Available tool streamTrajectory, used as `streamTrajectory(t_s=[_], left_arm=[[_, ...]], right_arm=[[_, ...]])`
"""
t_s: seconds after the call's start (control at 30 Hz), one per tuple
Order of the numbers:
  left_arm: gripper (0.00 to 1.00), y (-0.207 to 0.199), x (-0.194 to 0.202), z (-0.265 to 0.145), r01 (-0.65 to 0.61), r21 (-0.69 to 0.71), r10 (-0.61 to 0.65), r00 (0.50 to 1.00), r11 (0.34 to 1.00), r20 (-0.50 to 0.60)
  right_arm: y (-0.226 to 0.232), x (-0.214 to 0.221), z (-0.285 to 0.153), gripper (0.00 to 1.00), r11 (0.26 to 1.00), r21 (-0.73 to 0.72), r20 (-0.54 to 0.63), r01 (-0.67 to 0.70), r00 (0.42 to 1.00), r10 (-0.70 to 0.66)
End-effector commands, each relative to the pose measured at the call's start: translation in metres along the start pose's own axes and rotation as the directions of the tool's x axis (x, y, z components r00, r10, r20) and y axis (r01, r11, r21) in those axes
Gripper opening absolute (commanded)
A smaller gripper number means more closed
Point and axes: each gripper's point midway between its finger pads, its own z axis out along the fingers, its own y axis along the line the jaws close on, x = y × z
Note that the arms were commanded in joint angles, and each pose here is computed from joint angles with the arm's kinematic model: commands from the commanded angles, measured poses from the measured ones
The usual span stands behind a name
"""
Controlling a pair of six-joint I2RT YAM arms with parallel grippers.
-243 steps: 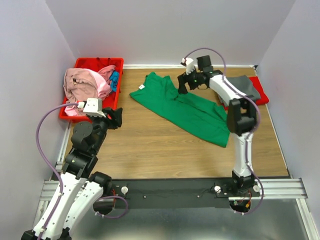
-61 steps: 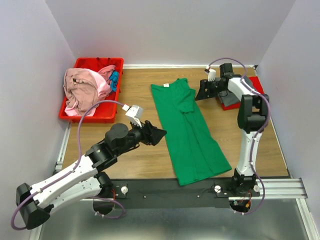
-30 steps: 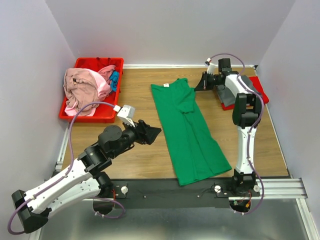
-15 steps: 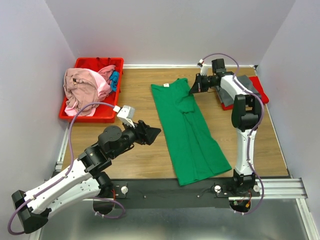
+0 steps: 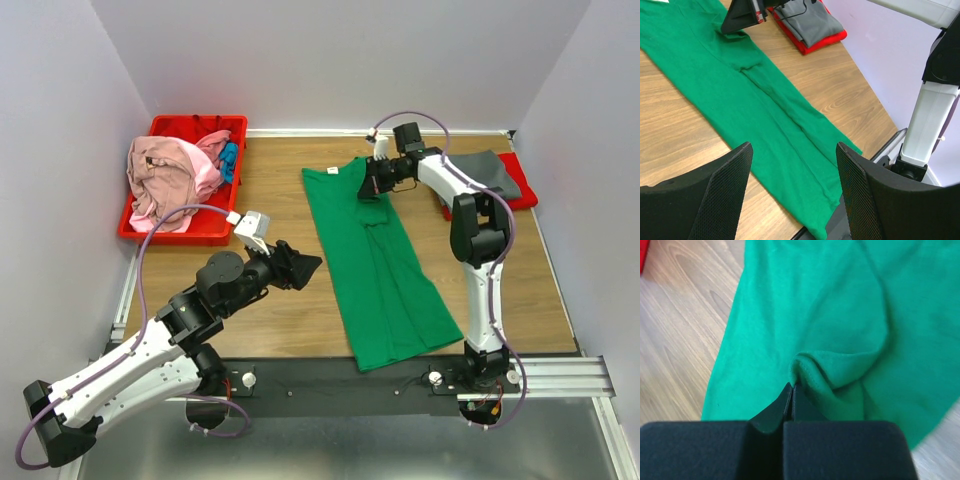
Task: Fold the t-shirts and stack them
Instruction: Fold the tshirt
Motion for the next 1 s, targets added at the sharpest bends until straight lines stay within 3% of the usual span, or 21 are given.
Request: streamTrajectory(t_s=[0.0,0.3,0.43,0.6,0.73,0.8,0.97], left_arm=[[0.76,0.007,-0.001,0.000,-0.004,-0.027,0.004,1.000,1.000,0.019],[0.76,0.008,-0.001,-0.001,0.002,-0.034,-0.001,1.000,0.999,0.020],[0.76,0.008,-0.003,-0.002,0.001,-0.037,0.000,1.000,0.999,0.026],[0.76,0.010,-0.004,-0.004,-0.003,-0.045,0.005,1.000,0.999,0.031],[0.79,0.010,-0.006,-0.005,-0.013,-0.041,0.015,0.999,0.999,0.042],[0.86,0.010,-0.004,-0.004,-0.019,-0.028,0.021,0.999,0.999,0.045],[0.87,0.008,0.006,0.001,-0.021,-0.002,0.021,1.000,1.000,0.021]], right_arm=[[0.014,-0.005,0.014,0.01,0.997,0.048,-0.015,0.059,0.998,-0.059],[0.046,-0.014,0.046,0.08,0.993,0.011,-0.032,0.114,0.993,-0.114],[0.054,-0.017,0.038,0.30,0.989,0.004,-0.029,0.146,0.989,-0.146],[0.072,-0.016,0.008,0.39,0.973,-0.015,-0.014,0.230,0.973,-0.230],[0.067,-0.013,-0.012,0.39,0.970,-0.003,-0.006,0.241,0.970,-0.241],[0.048,-0.012,-0.022,0.38,0.981,0.010,0.003,0.192,0.981,-0.192],[-0.003,0.016,-0.023,0.29,0.996,0.057,-0.042,0.070,0.997,-0.068]])
